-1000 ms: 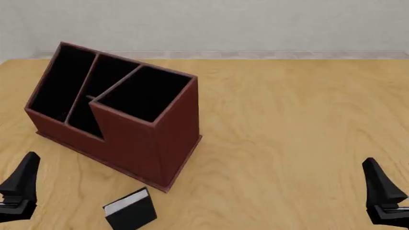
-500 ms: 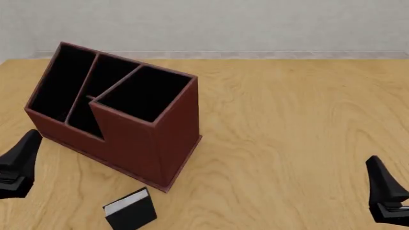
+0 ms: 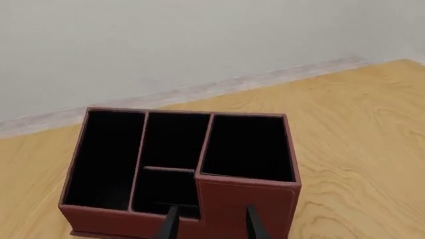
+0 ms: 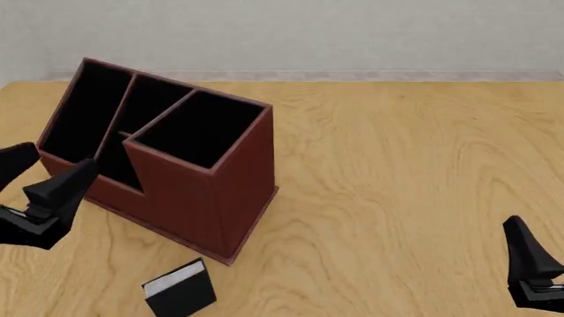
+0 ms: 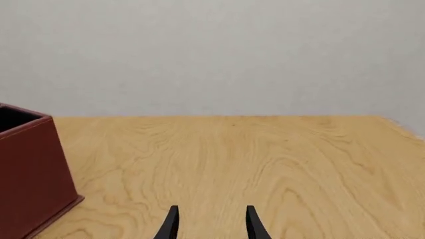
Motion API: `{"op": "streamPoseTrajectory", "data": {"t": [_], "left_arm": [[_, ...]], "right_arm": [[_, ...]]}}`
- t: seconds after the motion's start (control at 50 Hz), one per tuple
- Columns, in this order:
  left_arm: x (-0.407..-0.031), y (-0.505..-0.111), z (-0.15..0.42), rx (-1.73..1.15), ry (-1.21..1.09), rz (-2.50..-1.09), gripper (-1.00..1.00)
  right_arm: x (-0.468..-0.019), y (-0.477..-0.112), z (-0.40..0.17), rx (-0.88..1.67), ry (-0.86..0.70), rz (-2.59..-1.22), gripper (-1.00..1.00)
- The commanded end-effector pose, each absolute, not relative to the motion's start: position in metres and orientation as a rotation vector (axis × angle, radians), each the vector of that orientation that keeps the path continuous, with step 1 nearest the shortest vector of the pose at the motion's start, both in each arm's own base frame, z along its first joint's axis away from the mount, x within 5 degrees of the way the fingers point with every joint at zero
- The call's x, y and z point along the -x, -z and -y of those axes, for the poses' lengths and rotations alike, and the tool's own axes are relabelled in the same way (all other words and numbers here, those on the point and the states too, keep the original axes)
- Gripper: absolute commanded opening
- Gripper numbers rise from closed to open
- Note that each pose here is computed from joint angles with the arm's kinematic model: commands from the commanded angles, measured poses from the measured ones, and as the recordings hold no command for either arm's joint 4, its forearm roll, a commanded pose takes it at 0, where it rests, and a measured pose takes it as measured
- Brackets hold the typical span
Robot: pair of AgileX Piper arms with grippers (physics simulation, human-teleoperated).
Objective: Pick up the book and place it in the left compartment of the caddy.
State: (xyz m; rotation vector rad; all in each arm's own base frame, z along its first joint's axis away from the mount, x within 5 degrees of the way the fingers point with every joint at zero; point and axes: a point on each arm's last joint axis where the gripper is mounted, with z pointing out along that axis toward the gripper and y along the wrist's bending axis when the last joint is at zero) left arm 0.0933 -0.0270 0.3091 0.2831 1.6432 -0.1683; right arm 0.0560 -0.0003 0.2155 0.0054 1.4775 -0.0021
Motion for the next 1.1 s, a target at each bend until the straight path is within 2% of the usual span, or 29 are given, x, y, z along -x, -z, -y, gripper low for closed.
{"op": "streamPoseTrajectory", "data": {"t": [0.02, 0.44, 0.8, 1.1], "left_arm": [[-0.096, -0.330, 0.041, -0.437, 0.220, -1.657, 1.00], [-0.099, -0.363, 0.077, -0.769, 0.327, -1.712, 1.00], [-0.107, -0.346, 0.098, -0.859, 0.392, -1.864, 1.00], [-0.109, -0.328, 0.109, -0.932, 0.392, -1.939, 1.00]], "right_arm": [[-0.057, -0.213, 0.000, -0.002, -0.005, -1.496, 1.00], [-0.061, -0.213, -0.001, 0.011, -0.018, -1.518, 1.00], [-0.063, -0.212, -0.001, 0.017, -0.015, -1.527, 1.00], [-0.065, -0.212, -0.001, 0.024, -0.011, -1.534, 1.00]]}}
